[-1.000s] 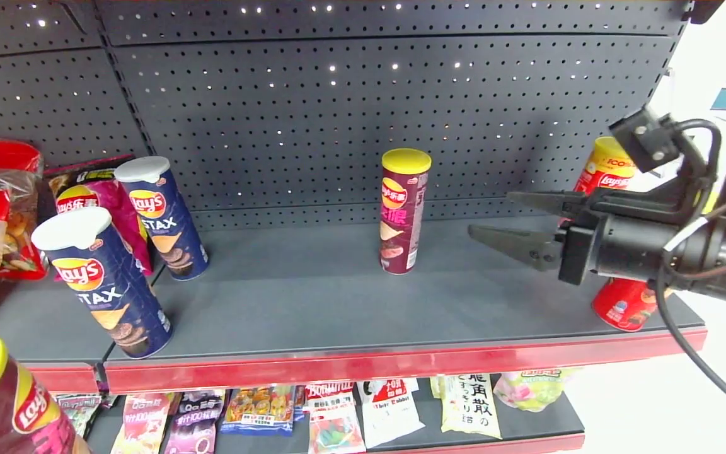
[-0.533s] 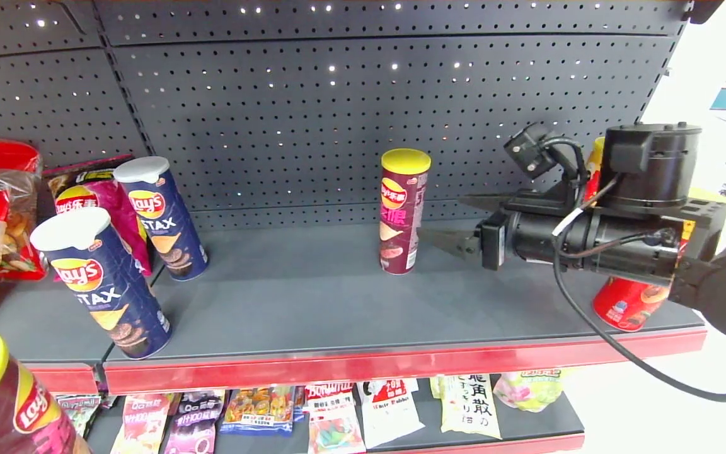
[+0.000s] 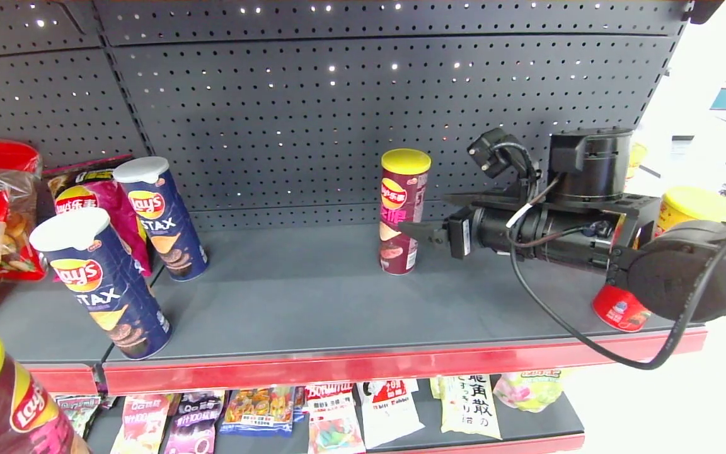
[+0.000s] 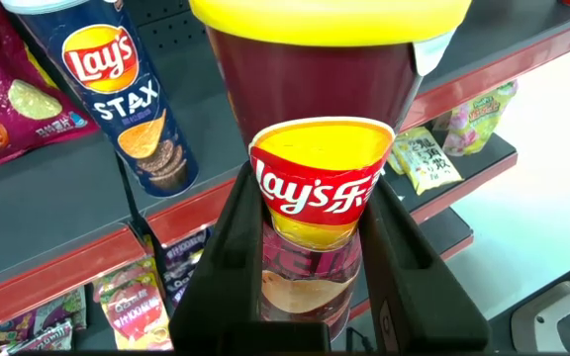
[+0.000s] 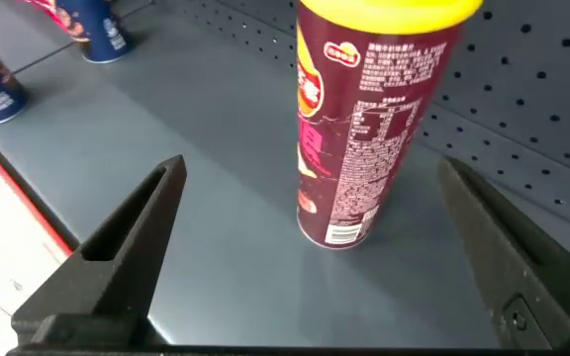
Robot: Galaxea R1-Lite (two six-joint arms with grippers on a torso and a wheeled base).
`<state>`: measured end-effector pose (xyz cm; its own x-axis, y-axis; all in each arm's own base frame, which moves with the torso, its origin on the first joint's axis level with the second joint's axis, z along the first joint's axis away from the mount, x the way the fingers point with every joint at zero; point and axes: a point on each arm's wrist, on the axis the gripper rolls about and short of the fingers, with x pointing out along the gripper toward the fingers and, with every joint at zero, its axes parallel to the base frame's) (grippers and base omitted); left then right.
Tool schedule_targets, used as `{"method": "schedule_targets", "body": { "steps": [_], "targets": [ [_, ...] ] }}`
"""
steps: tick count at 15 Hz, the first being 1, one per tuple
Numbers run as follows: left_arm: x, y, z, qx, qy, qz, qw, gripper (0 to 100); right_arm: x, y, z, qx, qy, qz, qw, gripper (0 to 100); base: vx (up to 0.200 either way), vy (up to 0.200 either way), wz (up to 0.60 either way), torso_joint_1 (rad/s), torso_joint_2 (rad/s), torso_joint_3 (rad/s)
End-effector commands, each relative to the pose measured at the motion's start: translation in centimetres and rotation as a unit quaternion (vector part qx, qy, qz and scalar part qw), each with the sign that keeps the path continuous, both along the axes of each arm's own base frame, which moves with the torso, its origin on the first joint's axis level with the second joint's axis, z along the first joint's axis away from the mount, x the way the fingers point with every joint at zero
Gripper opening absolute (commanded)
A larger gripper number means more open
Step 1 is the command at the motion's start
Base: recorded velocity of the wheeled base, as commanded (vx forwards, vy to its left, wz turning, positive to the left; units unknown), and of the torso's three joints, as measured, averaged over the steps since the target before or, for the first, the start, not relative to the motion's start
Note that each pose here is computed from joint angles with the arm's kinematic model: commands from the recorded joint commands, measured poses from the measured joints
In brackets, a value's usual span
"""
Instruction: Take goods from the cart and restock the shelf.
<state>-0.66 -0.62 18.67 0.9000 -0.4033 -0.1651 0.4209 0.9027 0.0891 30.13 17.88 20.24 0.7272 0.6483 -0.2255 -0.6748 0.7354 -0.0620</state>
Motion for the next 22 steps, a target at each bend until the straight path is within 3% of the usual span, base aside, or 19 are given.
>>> {"method": "schedule_targets", "body": {
  "steps": [1, 22],
  "targets": [
    [0.0, 0.0, 0.0, 0.000, 0.000, 0.001, 1.0000, 0, 0.5, 0.4, -0.4, -0.001, 0.004, 0.000, 1.000, 100, 0.000, 0.000, 0.00, 0.000, 0.00, 0.000],
    [-0.4, 0.1, 0.6, -0.001, -0.017, 0.006, 0.9998, 0, 4.9, 3.5, -1.0, 0.020, -0.009, -0.013, 1.000, 100, 0.000, 0.000, 0.00, 0.000, 0.00, 0.000]
  ]
}}
